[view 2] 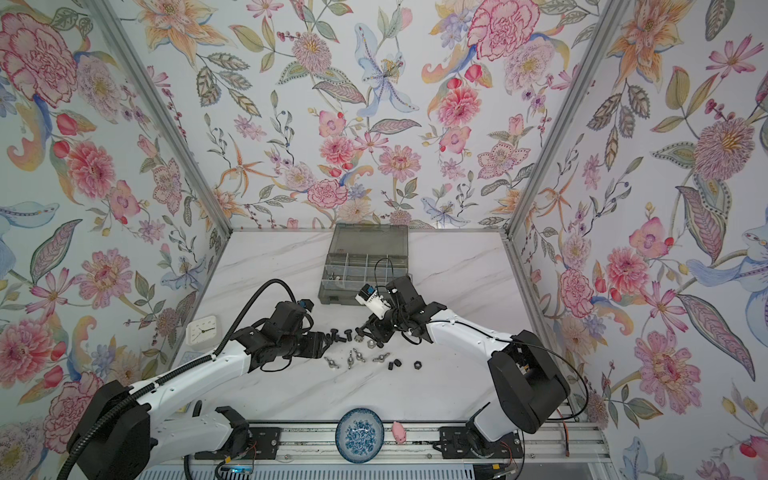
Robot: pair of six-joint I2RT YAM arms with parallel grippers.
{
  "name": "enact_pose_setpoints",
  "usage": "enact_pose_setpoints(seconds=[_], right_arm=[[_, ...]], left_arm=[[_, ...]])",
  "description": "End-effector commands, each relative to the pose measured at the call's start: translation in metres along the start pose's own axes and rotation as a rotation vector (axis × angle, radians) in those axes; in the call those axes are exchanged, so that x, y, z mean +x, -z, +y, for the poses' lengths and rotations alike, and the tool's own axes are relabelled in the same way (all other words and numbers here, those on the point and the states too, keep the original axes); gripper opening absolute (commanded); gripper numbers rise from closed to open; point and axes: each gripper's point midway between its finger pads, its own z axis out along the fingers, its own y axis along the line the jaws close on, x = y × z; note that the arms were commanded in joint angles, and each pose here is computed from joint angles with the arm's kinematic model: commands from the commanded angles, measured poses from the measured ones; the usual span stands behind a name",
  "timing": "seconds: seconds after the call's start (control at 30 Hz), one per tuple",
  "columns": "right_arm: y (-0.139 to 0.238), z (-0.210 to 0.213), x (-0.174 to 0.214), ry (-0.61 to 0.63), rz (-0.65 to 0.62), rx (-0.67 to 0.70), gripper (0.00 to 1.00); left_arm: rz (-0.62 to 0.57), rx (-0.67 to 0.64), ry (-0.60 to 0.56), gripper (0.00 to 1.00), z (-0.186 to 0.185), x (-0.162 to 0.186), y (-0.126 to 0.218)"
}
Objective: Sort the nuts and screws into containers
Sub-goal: 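Move the left gripper back over the pile toward a silver wing nut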
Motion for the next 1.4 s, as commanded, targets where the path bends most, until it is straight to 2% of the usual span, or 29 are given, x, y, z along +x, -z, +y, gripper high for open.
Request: enact_pose_setpoints(seconds=[0.0, 0.4, 0.77, 1.03, 1.37], right_arm=[[0.0, 0.007, 0.004, 0.017, 0.011, -0.024, 0.55], [-0.001, 0.008, 0.01, 0.016, 0.022, -0.023, 0.55], [-0.004, 0.007, 0.011, 0.018, 0.029, -0.021, 0.55], [-0.008, 0.006, 0.013, 0.014, 0.039, -0.029, 0.55], [-0.009, 0.006, 0.013, 0.018, 0.04, -0.032, 0.55]], left_arm=[[0.049, 0.029, 0.014, 0.68, -0.01, 0.016, -0.004], [0.131, 0.014, -0.062, 0.68, -0.025, 0.031, -0.009], [0.134, 0.022, -0.029, 0.67, -0.025, 0.037, -0.016], [0.155, 0.014, -0.017, 0.58, -0.024, 0.041, -0.023], [0.177, 0.009, 0.002, 0.57, -0.021, 0.048, -0.031]])
